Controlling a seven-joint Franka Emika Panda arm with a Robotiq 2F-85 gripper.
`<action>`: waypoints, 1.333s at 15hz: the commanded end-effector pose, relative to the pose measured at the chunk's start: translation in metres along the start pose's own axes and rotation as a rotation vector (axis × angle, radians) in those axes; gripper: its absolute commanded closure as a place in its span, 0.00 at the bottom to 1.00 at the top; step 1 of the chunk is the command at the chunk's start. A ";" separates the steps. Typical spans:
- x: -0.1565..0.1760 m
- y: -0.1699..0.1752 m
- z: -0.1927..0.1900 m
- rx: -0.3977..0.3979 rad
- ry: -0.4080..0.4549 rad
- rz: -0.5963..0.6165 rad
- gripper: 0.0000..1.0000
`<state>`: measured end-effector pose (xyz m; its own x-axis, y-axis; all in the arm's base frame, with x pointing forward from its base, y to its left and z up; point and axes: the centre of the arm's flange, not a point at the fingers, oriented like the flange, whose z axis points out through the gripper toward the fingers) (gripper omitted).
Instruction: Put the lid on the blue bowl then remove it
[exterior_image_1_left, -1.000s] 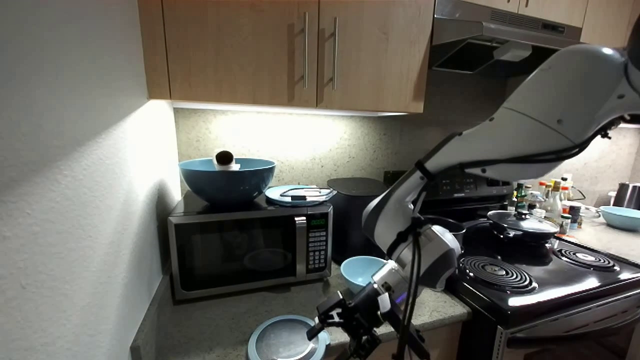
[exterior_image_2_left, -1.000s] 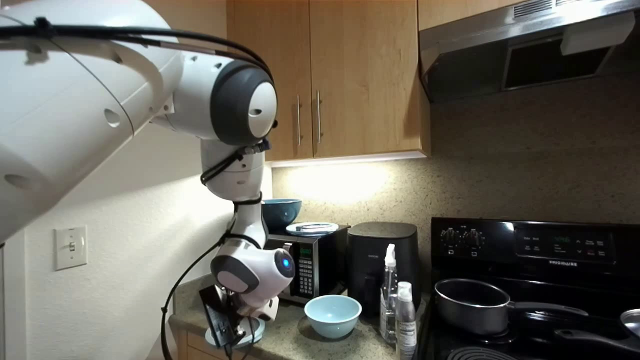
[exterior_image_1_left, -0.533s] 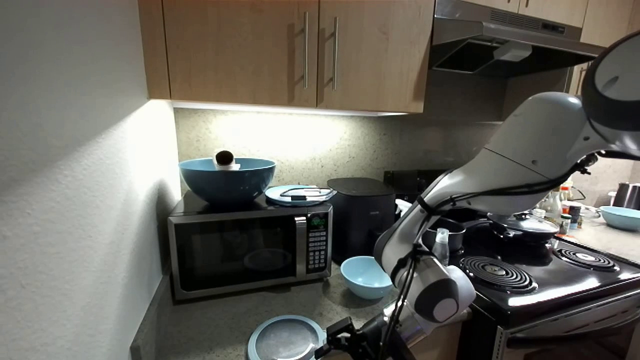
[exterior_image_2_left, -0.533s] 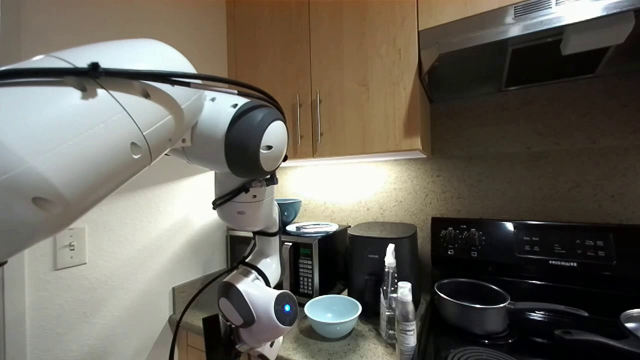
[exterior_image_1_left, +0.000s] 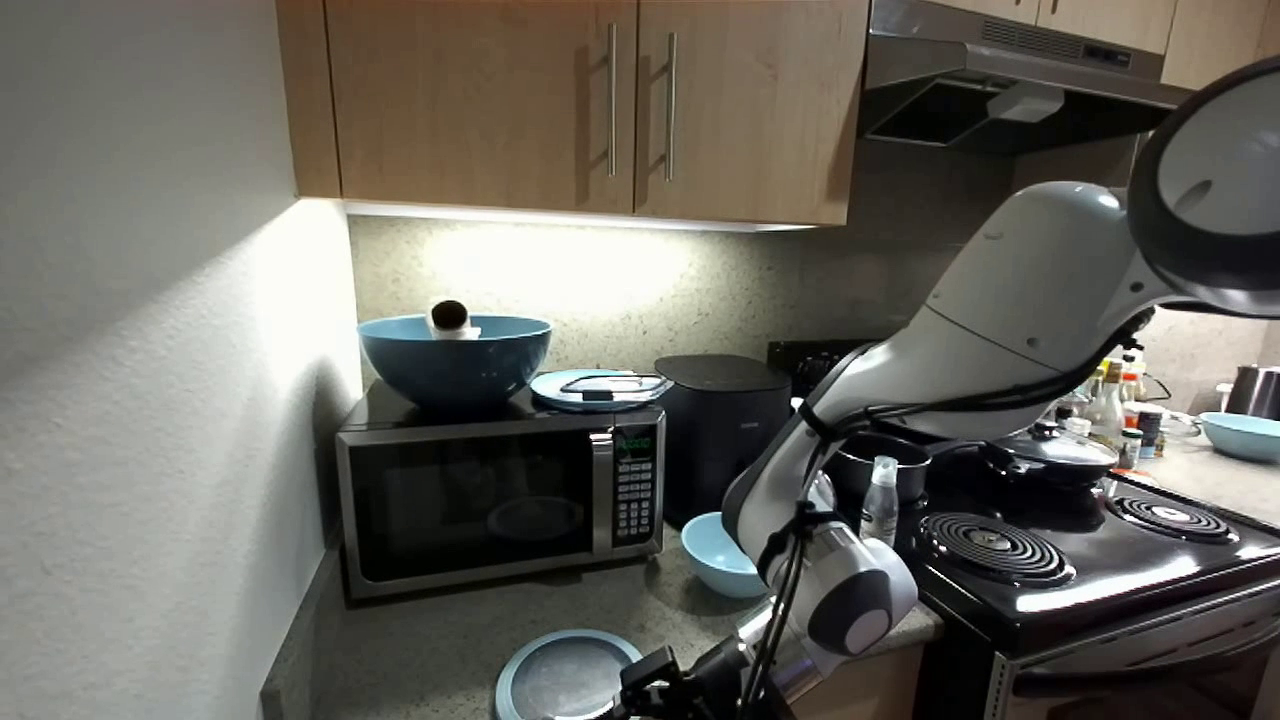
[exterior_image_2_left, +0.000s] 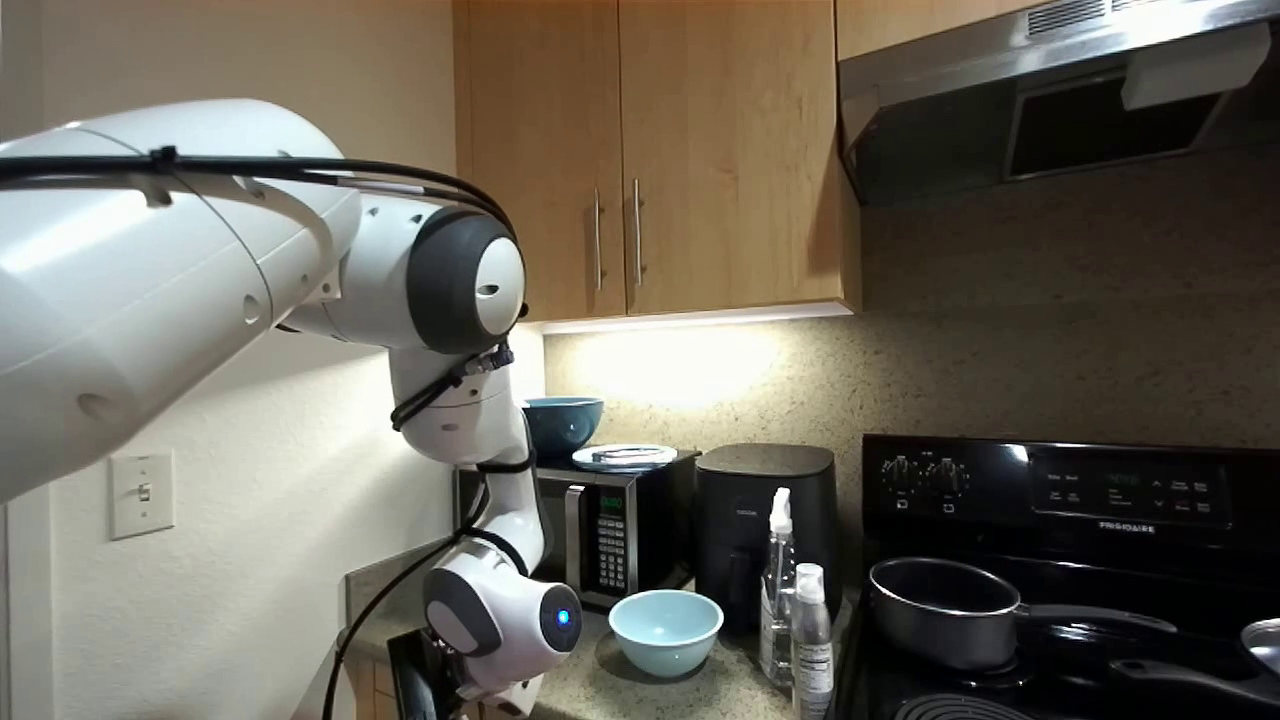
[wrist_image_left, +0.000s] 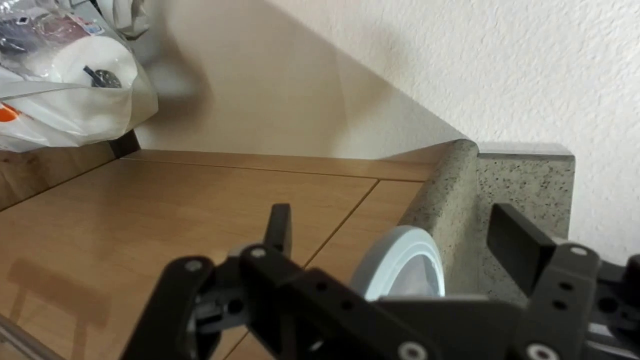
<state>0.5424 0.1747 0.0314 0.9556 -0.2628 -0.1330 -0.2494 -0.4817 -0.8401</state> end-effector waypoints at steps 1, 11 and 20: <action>-0.003 -0.007 0.006 0.065 -0.007 -0.054 0.00; 0.018 -0.002 0.005 0.032 -0.014 -0.051 0.00; 0.040 -0.010 0.002 0.119 -0.028 -0.044 0.00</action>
<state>0.5774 0.1720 0.0335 0.9742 -0.2131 -0.0738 -0.1627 -0.4375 -0.8844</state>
